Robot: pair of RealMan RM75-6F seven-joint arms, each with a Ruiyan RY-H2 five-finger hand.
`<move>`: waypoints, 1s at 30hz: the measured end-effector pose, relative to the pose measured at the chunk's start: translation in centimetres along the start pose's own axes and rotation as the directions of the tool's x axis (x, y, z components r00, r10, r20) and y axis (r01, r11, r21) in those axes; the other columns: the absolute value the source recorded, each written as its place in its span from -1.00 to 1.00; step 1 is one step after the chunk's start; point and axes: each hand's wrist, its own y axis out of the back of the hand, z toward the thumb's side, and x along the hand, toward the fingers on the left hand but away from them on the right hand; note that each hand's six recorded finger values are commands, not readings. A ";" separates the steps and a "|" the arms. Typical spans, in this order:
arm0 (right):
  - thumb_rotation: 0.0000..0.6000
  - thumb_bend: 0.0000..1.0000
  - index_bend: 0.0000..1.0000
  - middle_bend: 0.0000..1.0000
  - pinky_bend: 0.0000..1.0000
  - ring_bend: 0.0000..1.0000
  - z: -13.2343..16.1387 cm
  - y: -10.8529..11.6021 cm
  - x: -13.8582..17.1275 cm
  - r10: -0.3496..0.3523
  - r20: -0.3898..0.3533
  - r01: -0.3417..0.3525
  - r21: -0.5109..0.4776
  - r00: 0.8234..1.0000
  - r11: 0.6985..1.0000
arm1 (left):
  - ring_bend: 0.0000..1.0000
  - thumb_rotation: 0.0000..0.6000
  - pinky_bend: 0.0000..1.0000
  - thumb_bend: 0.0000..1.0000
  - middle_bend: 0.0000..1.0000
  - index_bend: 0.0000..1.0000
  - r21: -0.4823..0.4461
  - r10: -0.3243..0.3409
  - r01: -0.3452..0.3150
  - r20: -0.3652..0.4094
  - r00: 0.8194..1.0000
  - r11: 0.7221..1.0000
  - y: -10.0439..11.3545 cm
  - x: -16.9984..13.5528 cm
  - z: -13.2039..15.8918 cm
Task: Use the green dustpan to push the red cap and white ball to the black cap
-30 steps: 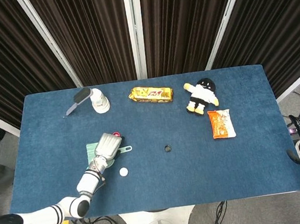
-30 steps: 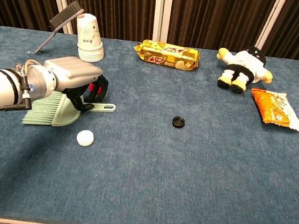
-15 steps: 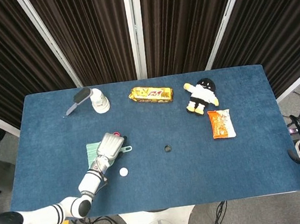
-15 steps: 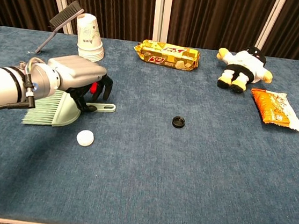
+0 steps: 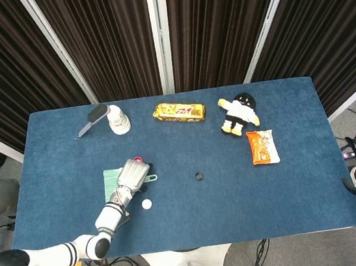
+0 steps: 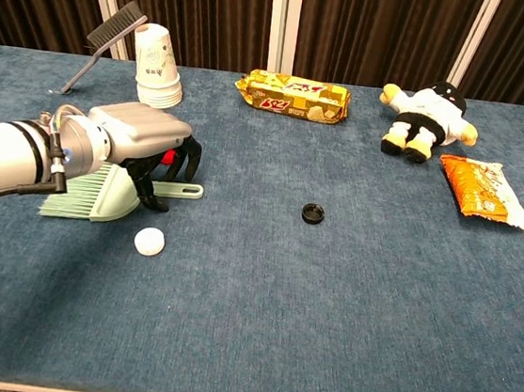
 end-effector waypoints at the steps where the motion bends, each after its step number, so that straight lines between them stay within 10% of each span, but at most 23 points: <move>1: 1.00 -0.70 -0.93 -0.59 -0.80 -0.99 0.0 0.0 0.0 0.001 0.000 -0.001 0.000 1.000 1.000 | 0.22 1.00 0.71 -0.69 -0.03 -0.20 0.001 0.000 0.000 -0.002 1.000 1.000 0.0 0.0 0.0; 30: 1.00 -0.70 -0.93 -0.58 -0.78 -0.99 0.1 0.3 0.3 -0.005 -0.002 0.005 -0.010 1.000 1.000 | 0.27 1.00 0.71 -0.29 0.19 -0.02 -0.038 0.074 -0.072 0.045 0.996 0.997 1.4 -1.4 -1.1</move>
